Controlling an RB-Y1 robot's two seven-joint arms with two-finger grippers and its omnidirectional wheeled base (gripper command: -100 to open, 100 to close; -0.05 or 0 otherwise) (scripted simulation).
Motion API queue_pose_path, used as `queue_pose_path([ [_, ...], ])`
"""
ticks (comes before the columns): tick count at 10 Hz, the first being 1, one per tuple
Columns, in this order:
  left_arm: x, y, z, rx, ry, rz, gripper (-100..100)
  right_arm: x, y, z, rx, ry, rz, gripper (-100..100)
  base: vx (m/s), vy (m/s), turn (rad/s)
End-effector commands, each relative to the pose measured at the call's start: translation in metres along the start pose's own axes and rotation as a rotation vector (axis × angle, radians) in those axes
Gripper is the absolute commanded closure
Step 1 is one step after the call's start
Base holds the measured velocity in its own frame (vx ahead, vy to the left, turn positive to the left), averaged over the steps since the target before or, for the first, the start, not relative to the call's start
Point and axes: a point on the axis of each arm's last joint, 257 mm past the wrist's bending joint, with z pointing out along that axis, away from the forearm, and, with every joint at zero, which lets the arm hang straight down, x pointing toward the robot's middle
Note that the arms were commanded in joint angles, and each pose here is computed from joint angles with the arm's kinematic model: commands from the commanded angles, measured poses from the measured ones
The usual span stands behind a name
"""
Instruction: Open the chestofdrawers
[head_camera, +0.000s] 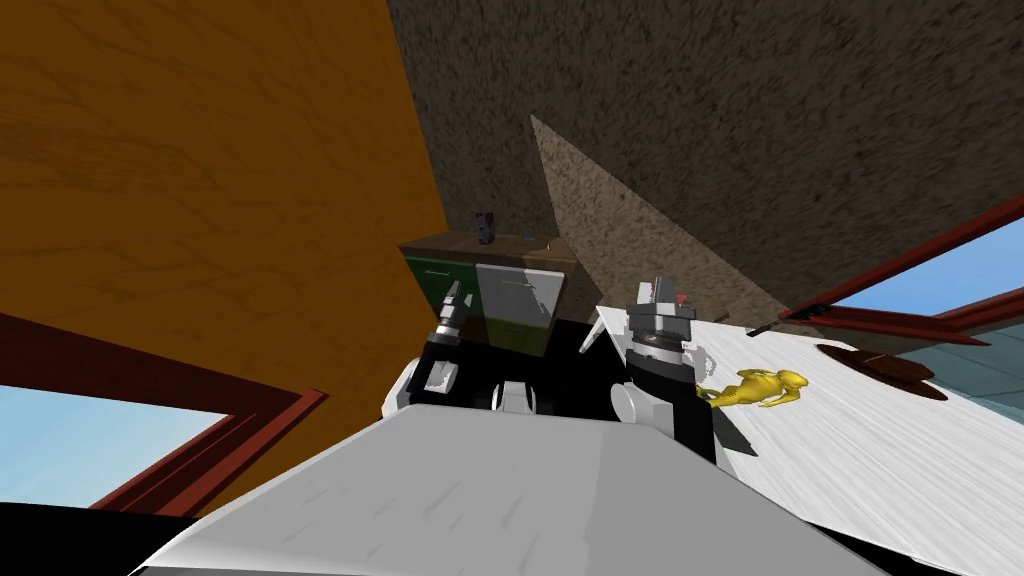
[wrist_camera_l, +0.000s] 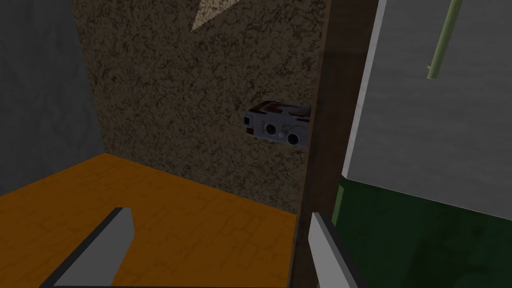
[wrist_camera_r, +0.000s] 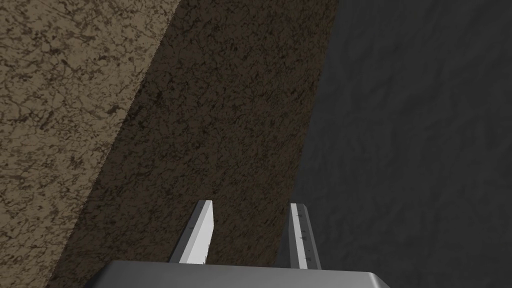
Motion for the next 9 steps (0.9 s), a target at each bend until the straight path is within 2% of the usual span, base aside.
queue_pose_path([
  [1, 0.006, 0.018, 0.003, -0.027, 0.009, -0.009, -100, 0.000, 0.000, 0.000, 0.000, 0.000, 0.000, 0, 0.074, -0.042, 0.054],
  [6, 0.021, 0.054, 0.006, -0.086, 0.038, -0.019, -100, 0.000, 0.000, 0.000, 0.000, 0.000, 0.000, 0, 0.069, -0.028, 0.051],
  [8, 0.031, 0.079, 0.007, -0.131, 0.064, -0.019, -100, 0.000, 0.000, 0.000, 0.000, 0.000, 0.000, 0, 0.135, -0.062, 0.099],
  [9, 0.031, 0.079, 0.007, -0.131, 0.064, -0.019, -100, 0.000, 0.000, 0.000, 0.000, 0.000, 0.000, 0, 0.081, -0.037, 0.012],
])
